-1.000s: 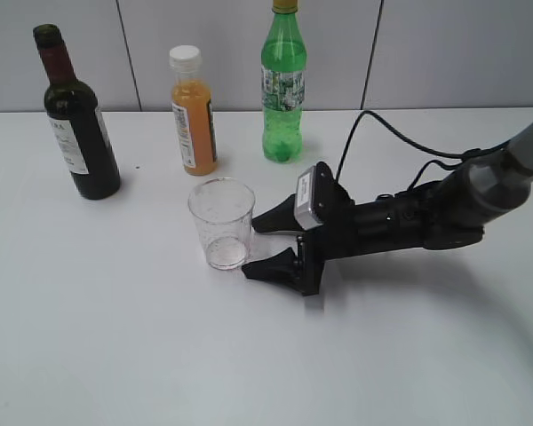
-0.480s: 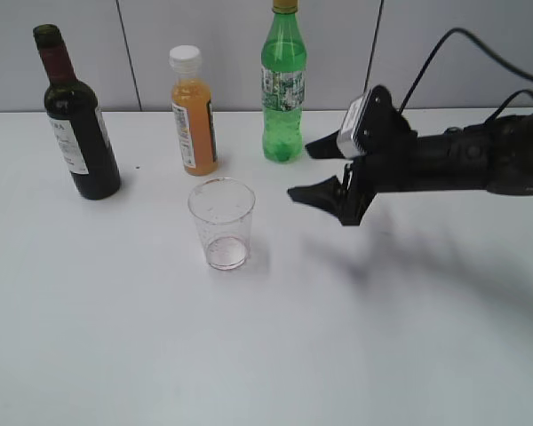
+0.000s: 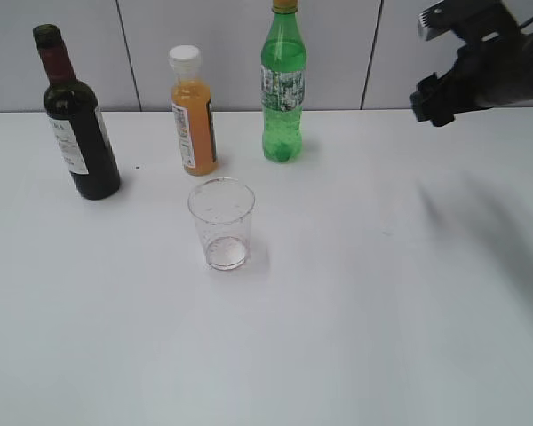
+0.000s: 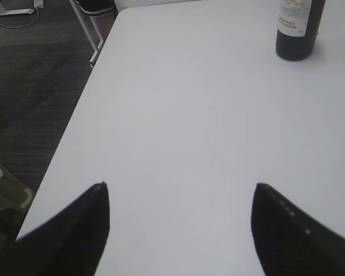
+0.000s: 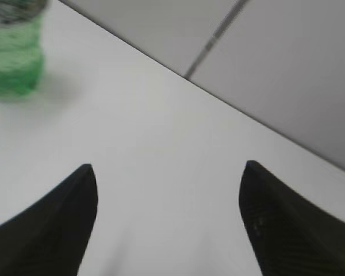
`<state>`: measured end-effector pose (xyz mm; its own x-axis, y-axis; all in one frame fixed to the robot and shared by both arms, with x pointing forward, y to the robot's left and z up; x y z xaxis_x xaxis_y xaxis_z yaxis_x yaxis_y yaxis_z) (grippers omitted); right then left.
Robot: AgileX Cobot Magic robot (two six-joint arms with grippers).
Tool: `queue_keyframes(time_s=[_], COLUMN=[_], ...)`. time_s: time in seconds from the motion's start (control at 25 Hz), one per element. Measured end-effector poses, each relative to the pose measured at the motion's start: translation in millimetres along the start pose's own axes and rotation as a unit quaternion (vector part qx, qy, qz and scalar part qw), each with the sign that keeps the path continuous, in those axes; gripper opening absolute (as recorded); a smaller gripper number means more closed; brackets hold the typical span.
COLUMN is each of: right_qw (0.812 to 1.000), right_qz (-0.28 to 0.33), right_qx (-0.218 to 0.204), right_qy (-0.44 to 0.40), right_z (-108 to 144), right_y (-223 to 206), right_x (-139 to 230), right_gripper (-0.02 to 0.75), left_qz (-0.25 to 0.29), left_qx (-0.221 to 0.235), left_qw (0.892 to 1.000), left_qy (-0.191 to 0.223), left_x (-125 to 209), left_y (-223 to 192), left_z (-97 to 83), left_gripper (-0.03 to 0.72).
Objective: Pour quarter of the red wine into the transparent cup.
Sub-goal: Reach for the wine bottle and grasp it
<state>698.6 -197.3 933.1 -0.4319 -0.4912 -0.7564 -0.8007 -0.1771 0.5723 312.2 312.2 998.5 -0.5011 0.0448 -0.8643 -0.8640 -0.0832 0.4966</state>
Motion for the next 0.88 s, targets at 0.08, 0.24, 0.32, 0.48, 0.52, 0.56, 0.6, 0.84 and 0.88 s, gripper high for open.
queue_keyframes(time_s=[0.08,0.24,0.32,0.48,0.52,0.56,0.6,0.84,0.88], right_qw=[0.997,0.971,0.958,0.941,0.938,0.936,0.933,0.921,0.921], right_qz=[0.040,0.125,0.170,0.233,0.243,0.247,0.254,0.307,0.307], right_qx=[0.037,0.091,0.094,0.057,0.047,0.037,0.029,-0.010,-0.011], right_qy=[-0.060,-0.182,-0.212,-0.238,-0.245,-0.250,-0.252,-0.238,-0.238], right_z=[-24.1,-64.6,-75.4,-82.3,-82.6,-83.6,-83.0,-79.9,-80.3], right_y=[4.0,16.2,25.3,45.0,50.3,54.9,59.6,94.1,97.7], right_x=[9.5,34.1,43.4,40.2,35.9,30.0,25.9,10.0,8.8], right_gripper=[0.608,0.595,0.593,0.593,0.593,0.593,0.593,0.593,0.593], left_qz=[0.000,0.000,0.000,0.000,0.000,0.000,0.000,0.000,0.000], left_qx=[0.000,0.000,0.000,0.000,0.000,0.000,0.000,0.000,0.000], left_qw=[1.000,1.000,1.000,1.000,1.000,1.000,1.000,1.000,1.000], left_qy=[0.000,0.000,0.000,0.000,0.000,0.000,0.000,0.000,0.000], left_x=[0.0,0.0,0.0,0.0,0.0,0.0,0.0,0.0,0.0], left_y=[0.0,0.0,0.0,0.0,0.0,0.0,0.0,0.0,0.0], left_z=[0.0,0.0,0.0,0.0,0.0,0.0,0.0,0.0,0.0], left_gripper=[0.582,0.582,0.582,0.582,0.582,0.582,0.582,0.582,0.582])
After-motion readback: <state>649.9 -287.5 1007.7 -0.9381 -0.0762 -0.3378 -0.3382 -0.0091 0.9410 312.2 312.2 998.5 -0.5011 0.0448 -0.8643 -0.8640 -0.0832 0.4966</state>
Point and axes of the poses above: a point on each arm's last joint axis where the gripper is mounted, y pointing back along that axis away from the gripper, z along the wrist's bending axis when the last joint is at zero, x = y × z, the point moved 9 cm from there along -y, pointing out along that axis toward the gripper, and after that the axes turned 1 degree about y, right-handed, at the moved point
